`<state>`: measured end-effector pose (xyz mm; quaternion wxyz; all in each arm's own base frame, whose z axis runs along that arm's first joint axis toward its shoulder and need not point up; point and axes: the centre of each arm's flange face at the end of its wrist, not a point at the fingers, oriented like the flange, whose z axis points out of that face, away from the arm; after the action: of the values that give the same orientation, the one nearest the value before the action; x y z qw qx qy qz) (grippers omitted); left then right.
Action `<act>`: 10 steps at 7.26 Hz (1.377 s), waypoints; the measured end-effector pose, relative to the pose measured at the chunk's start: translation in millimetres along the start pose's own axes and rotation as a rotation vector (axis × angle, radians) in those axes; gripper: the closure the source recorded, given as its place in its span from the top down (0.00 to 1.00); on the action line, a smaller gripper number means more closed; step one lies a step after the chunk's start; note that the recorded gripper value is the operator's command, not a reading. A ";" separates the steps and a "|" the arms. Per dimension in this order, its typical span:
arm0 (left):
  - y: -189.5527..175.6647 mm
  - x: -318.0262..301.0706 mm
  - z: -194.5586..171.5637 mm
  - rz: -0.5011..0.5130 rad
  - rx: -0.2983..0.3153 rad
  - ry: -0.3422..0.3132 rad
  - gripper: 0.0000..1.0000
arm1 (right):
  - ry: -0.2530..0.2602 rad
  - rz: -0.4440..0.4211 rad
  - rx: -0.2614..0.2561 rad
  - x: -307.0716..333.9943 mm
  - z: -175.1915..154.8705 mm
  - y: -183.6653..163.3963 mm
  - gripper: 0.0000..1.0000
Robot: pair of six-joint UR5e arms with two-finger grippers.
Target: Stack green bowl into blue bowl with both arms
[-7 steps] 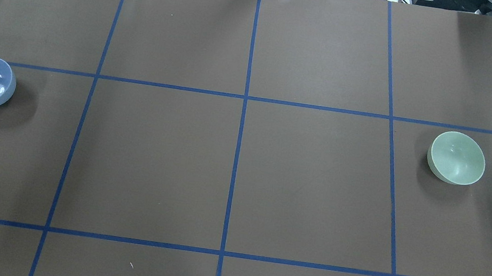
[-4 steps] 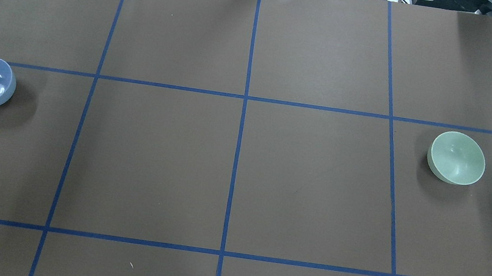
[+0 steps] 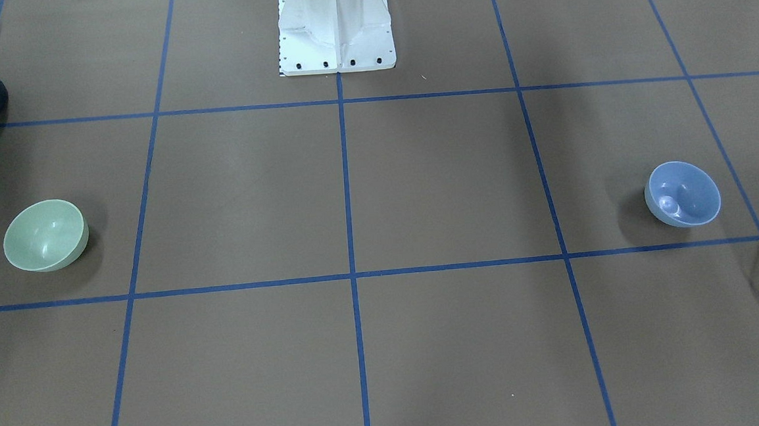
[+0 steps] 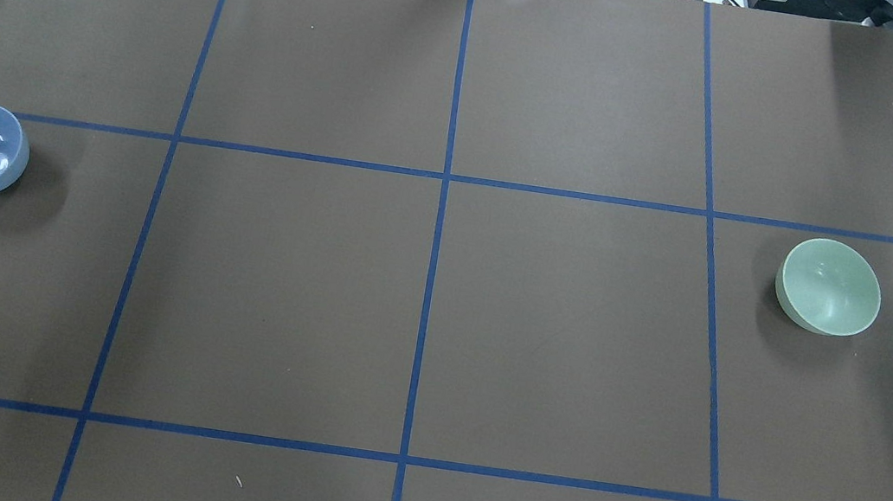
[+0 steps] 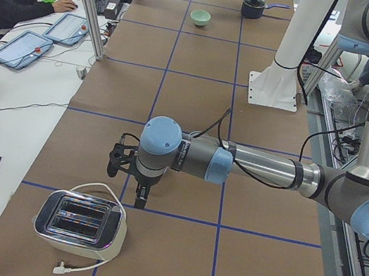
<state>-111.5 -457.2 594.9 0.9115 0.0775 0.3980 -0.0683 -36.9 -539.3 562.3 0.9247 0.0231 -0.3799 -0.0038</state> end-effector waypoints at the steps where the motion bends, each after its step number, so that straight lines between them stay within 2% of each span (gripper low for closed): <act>1: 1.3 4.9 -2.6 -0.013 -0.015 -0.001 0.98 | -0.003 -0.002 0.002 -1.8 -1.3 -0.9 1.00; 5: -17.1 48.4 5.2 -0.009 -0.063 0.003 0.98 | -0.049 -0.027 0.005 -26.4 -7.8 -10.7 1.00; 8: -33.7 86.5 36.3 0.005 -0.112 0.011 0.98 | -0.054 -0.045 -0.060 -46.2 27.9 -10.8 1.00; 10: -48.7 95.9 72.5 0.041 -0.147 0.015 0.98 | -0.050 -0.039 -0.102 -69.8 53.4 -13.3 1.00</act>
<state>-4.2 -525.1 568.7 0.9130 0.0191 0.4070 -0.0199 -123.9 -552.9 550.6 0.9147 -0.0169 -0.4016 -0.0420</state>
